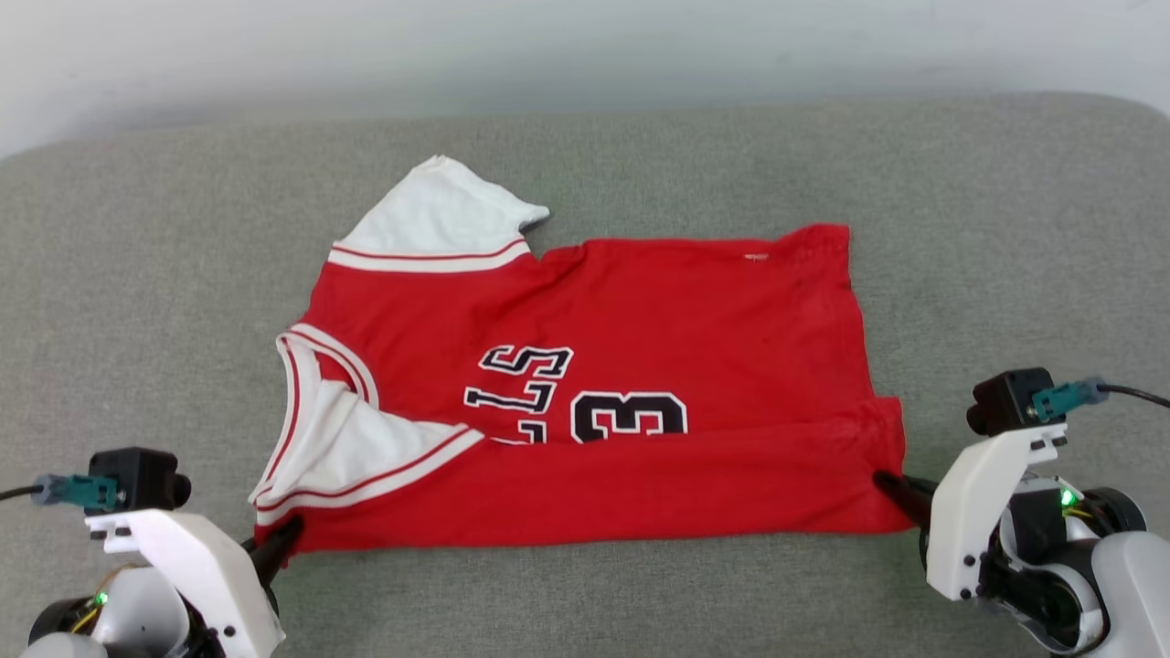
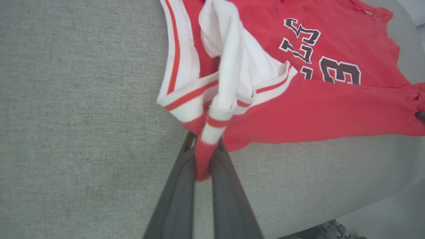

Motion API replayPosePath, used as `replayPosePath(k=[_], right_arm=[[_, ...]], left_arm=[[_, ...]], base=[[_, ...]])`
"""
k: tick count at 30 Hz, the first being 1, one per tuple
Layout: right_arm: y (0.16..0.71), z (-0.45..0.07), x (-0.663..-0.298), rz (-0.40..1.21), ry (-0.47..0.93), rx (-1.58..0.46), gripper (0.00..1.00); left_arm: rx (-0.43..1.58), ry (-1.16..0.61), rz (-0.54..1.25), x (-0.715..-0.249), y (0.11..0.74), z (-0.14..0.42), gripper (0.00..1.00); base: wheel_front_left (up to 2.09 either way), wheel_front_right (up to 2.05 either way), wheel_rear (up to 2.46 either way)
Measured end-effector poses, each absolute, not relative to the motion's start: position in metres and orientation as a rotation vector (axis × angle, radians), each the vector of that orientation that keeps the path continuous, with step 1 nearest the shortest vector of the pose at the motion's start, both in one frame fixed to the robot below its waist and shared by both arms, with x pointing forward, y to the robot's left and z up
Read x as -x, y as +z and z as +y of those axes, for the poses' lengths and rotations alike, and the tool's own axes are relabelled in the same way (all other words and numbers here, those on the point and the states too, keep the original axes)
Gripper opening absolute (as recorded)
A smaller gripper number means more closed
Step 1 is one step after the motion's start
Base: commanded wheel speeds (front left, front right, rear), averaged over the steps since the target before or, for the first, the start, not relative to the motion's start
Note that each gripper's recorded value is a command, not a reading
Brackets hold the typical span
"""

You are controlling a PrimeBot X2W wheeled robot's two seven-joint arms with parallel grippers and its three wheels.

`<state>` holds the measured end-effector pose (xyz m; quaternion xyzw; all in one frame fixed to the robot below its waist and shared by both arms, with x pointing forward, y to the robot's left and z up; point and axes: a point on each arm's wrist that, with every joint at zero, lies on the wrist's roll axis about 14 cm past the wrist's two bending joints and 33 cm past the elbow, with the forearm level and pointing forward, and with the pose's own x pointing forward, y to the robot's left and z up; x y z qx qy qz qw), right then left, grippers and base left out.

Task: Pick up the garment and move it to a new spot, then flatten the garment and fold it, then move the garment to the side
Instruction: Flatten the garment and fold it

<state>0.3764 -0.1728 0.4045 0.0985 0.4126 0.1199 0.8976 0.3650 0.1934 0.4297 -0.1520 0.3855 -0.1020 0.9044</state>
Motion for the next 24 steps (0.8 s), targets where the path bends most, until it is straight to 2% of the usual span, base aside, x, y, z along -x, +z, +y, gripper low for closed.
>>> replayPosePath(k=[7, 14, 15, 16, 17, 18, 20, 24], right_arm=[[0.412, -0.183, -0.348, 0.846, 0.221, -0.211, 0.0], [0.404, -0.188, -0.326, 0.876, 0.193, -0.227, 0.0], [0.401, -0.187, -0.325, 0.875, 0.192, -0.23, 0.15], [0.399, -0.186, -0.324, 0.878, 0.191, -0.234, 1.0], [0.396, -0.185, -0.323, 0.879, 0.191, -0.238, 1.0], [0.394, -0.184, -0.323, 0.87, 0.191, -0.239, 1.0], [0.397, -0.182, -0.328, 0.824, 0.193, -0.233, 1.0], [0.423, -0.199, -0.35, 0.61, 0.132, -0.196, 1.0]], left_arm=[[0.333, -0.19, 0.811, -0.337, 0.433, 0.195, 0.0], [0.399, -0.198, 0.901, -0.311, 0.416, 0.181, 0.0], [0.411, -0.195, 0.899, -0.311, 0.414, 0.18, 0.0], [0.425, -0.197, 0.917, -0.309, 0.41, 0.178, 0.28], [0.434, -0.196, 0.927, -0.307, 0.406, 0.177, 0.86], [0.447, -0.193, 0.921, -0.307, 0.404, 0.176, 1.0], [0.444, -0.181, 0.901, -0.311, 0.402, 0.178, 1.0], [0.421, -0.167, 0.766, -0.334, 0.416, 0.185, 1.0]], base=[[0.0, 0.0, 0.0], [0.0, 0.0, 0.0], [0.0, 0.0, 0.0], [0.0, 0.0, 0.0], [0.0, 0.0, 0.0], [0.0, 0.0, 0.0], [0.0, 0.0, 0.0], [0.0, 0.0, 0.0]])
